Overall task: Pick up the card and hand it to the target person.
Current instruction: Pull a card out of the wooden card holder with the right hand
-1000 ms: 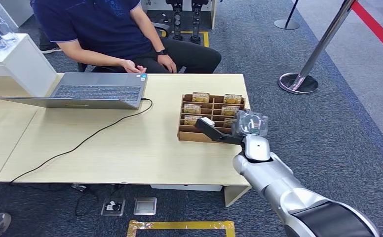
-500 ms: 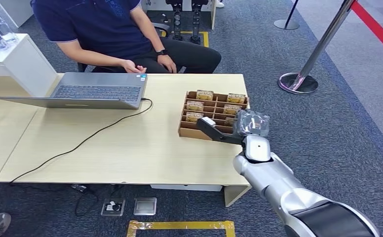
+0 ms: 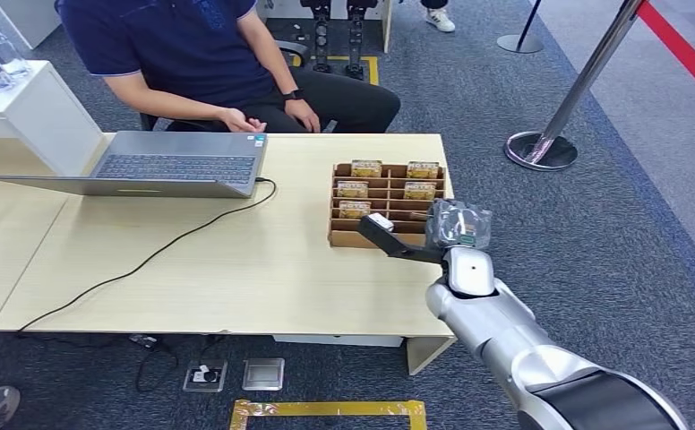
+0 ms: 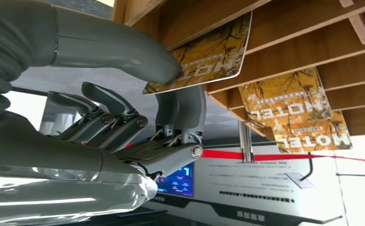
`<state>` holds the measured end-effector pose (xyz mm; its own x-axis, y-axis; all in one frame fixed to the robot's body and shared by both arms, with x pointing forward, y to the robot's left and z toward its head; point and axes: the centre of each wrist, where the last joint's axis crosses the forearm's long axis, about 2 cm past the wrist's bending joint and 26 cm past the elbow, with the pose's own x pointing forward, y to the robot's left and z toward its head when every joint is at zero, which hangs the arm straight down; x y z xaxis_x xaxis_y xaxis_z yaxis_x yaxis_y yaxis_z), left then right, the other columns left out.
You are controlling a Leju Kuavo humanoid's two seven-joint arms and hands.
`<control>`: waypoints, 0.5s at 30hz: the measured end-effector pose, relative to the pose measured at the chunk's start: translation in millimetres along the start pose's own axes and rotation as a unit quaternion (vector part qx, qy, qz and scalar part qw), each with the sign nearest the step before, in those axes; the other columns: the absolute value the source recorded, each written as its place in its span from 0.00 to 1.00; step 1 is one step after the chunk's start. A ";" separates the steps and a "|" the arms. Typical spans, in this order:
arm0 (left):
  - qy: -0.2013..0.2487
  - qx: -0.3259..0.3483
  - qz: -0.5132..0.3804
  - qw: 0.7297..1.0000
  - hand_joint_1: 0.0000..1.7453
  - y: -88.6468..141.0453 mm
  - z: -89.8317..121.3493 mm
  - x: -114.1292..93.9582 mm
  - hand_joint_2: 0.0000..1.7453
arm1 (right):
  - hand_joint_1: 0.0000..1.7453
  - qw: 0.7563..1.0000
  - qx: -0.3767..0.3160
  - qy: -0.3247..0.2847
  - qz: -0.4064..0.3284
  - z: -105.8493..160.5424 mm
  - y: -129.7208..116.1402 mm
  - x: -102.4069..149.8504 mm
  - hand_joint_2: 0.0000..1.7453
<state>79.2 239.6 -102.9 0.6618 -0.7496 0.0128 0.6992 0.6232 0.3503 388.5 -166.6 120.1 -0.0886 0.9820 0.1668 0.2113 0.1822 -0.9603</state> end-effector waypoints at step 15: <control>0.001 0.000 0.002 1.000 0.00 -0.9 0.1 -0.9 0.00 | 1.00 0.990 -0.130 -0.047 -0.028 -19.9 -46.7 11.7 1.00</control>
<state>77.9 239.7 -103.1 0.6656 -0.7462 0.0117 0.6961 0.6264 0.3510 397.0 -162.7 171.4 -0.1946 0.9634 0.1846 0.4459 0.2545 -0.8582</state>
